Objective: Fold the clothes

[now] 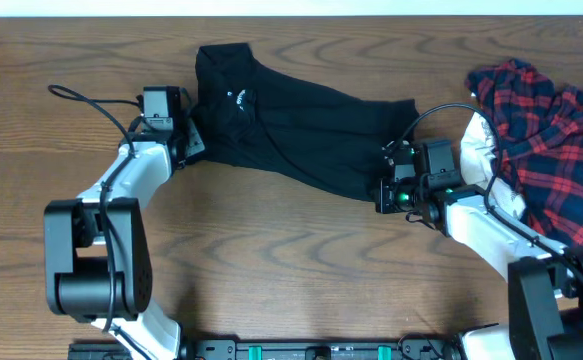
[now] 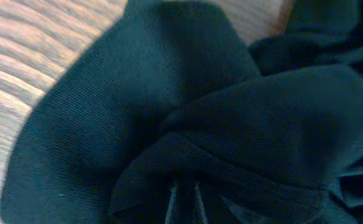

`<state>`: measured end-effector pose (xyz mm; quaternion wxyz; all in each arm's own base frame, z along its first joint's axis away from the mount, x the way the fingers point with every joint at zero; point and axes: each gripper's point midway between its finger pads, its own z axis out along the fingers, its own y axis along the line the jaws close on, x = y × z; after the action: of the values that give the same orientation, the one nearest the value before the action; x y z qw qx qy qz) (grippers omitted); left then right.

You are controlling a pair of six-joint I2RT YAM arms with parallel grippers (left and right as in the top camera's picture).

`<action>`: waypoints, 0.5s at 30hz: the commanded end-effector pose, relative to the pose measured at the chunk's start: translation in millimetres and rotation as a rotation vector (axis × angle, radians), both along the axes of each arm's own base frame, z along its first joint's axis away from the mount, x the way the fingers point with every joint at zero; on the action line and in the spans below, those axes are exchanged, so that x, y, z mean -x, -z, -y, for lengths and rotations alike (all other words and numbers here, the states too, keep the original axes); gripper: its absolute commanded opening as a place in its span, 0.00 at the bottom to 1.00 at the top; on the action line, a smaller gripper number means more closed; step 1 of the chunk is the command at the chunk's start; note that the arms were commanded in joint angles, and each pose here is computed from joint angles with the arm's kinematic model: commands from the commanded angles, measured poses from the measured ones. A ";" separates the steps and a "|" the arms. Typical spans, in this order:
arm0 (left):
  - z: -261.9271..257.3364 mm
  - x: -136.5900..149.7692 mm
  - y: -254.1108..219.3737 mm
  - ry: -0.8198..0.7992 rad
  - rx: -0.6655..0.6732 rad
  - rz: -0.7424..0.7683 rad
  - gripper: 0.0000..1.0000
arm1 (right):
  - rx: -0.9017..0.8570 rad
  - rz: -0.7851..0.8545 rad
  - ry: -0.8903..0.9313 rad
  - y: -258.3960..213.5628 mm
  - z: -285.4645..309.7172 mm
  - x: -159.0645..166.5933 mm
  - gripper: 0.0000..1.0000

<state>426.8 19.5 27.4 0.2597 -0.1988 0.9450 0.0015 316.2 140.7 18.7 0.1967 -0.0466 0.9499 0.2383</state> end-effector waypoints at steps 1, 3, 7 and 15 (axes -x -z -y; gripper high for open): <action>3.0 3.8 18.3 0.016 0.010 -0.045 0.13 | 0.058 -0.011 0.032 9.1 7.9 -2.4 0.10; 3.5 6.3 27.8 0.017 0.013 -0.068 0.15 | 0.127 -0.023 0.106 14.7 23.2 -4.4 0.11; 8.7 11.3 45.0 0.031 0.042 -0.110 0.17 | 0.236 -0.045 0.208 22.2 47.2 -3.3 0.13; 11.7 30.5 71.7 0.035 0.059 -0.216 0.17 | 0.382 -0.113 0.363 31.1 90.9 8.3 0.13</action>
<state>423.7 14.9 -2.0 0.2209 -0.1956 0.9555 -0.0041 314.0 86.2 -2.0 0.1774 0.0527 0.9783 0.0933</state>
